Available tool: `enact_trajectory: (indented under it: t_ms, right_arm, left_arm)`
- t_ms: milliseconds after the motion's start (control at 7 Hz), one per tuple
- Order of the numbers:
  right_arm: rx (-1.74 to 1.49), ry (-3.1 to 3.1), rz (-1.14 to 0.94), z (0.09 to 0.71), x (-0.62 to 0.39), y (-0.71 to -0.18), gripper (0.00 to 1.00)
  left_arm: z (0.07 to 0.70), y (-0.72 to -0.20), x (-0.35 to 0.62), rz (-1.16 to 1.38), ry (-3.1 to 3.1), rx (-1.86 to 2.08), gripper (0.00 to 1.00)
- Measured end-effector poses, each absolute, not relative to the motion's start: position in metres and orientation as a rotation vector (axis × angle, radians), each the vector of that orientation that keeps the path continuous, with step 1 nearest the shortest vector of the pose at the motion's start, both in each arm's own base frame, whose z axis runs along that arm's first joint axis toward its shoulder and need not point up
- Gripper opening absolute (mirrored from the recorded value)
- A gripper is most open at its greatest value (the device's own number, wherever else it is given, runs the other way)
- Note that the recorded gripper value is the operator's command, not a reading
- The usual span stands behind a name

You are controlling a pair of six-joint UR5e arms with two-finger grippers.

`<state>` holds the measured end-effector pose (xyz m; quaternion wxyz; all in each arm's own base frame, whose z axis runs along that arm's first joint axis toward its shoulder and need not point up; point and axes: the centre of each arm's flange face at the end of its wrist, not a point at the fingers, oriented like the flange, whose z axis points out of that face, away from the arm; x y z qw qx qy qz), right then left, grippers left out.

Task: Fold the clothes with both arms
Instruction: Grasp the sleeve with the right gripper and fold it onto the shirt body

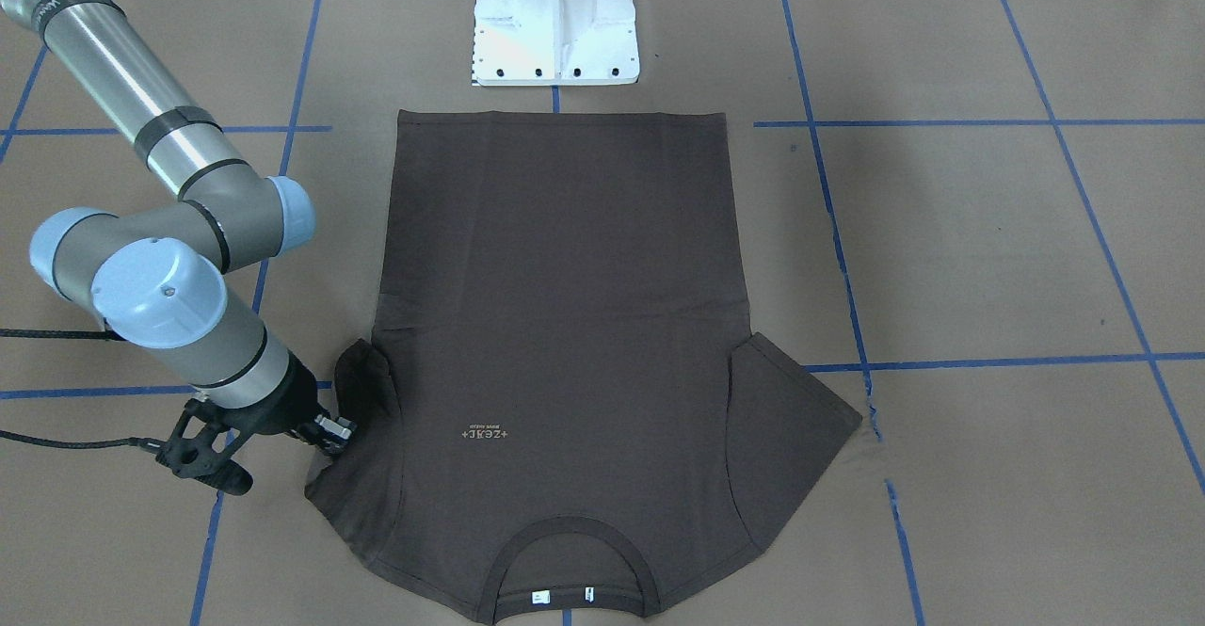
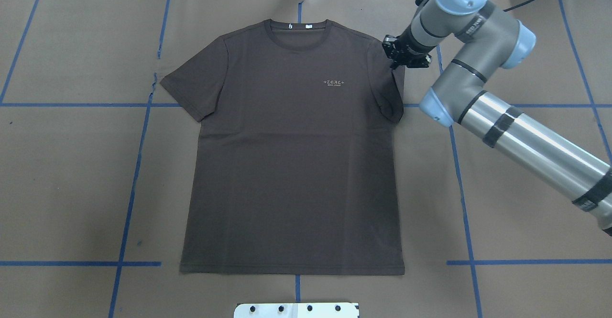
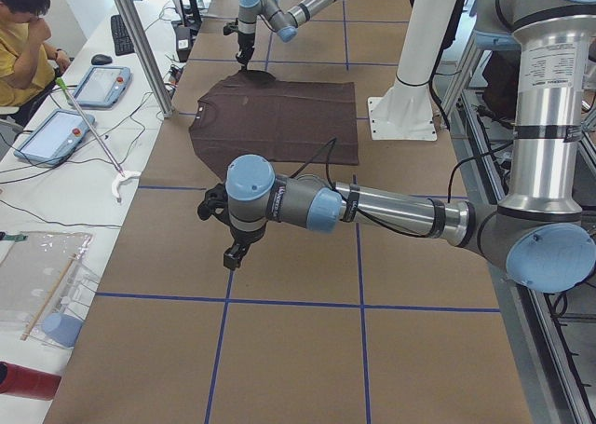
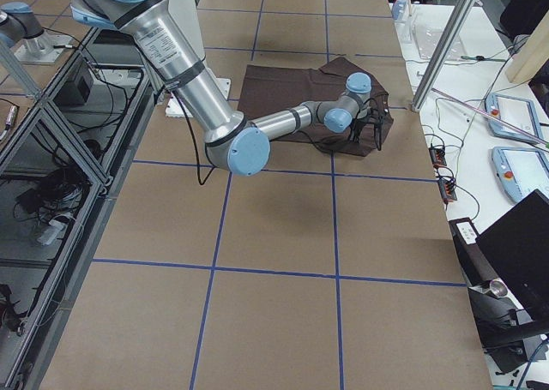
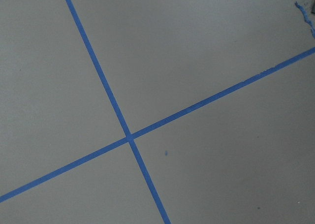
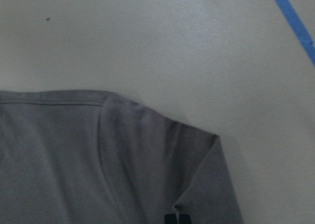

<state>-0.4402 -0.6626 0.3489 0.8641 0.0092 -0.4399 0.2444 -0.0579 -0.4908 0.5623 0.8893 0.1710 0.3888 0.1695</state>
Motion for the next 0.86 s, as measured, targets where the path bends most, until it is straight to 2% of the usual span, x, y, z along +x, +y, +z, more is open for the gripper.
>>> enact_trajectory:
  t_ms: [286, 429, 571, 857]
  right_arm:
    - [0.054, -0.908, 0.576, 0.316, -0.483, -0.669, 0.00]
    - [0.067, -0.896, 0.587, 0.311, -0.494, -0.673, 0.18]
    - [0.078, -0.890, 0.585, 0.309, -0.503, -0.672, 0.99]
    - [0.094, -0.890, 0.561, 0.305, -0.515, -0.664, 1.00]
  left_arm:
    - [0.561, -0.490, -0.058, 0.353, 0.810, 0.357, 1.00]
    - [0.560, -0.490, -0.058, 0.353, 0.810, 0.359, 1.00]
    - [0.560, -0.490, -0.058, 0.354, 0.810, 0.360, 1.00]
    - [0.560, -0.492, -0.058, 0.354, 0.811, 0.360, 1.00]
